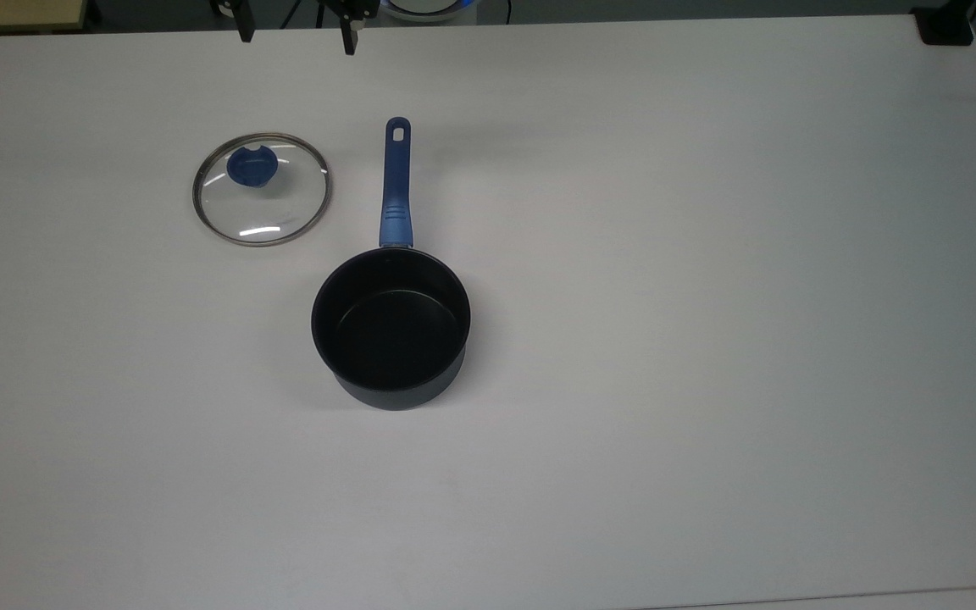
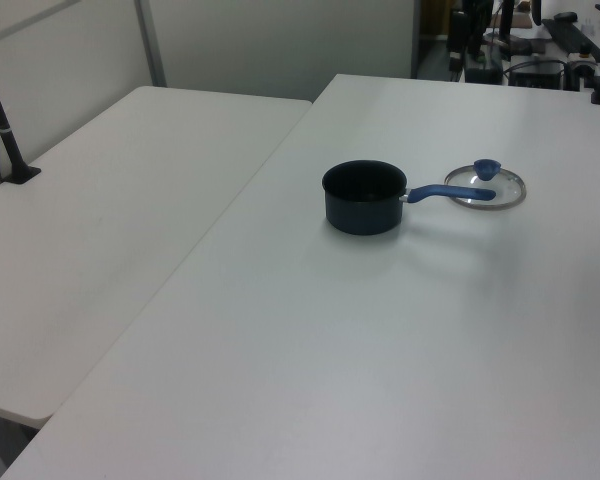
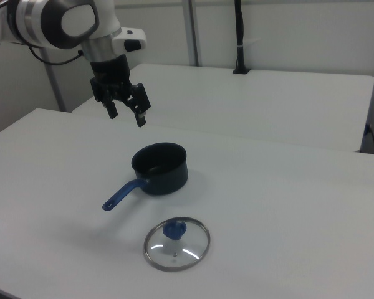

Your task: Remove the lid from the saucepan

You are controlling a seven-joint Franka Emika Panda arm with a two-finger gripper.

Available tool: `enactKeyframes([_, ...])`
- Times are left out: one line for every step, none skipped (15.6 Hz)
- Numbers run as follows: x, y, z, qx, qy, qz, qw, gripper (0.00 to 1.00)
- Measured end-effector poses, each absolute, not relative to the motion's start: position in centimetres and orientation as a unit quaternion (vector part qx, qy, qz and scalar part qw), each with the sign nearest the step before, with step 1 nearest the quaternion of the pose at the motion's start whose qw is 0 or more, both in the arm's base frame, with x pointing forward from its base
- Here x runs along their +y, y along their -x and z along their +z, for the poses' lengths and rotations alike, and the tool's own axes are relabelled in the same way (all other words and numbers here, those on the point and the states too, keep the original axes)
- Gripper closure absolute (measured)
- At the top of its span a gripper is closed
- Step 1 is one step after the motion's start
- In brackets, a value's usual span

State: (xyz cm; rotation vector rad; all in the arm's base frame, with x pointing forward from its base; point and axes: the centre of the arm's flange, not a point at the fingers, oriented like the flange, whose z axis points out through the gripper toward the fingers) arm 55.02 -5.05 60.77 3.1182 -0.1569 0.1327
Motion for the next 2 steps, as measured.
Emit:
enactKeyframes([-4.92,-55.09,60.73,-0.043,-0.998,0.042,0.009,0.0])
enactKeyframes([-4.64,-55.15,60.7,-0.038,-0.998,0.042,0.009,0.0])
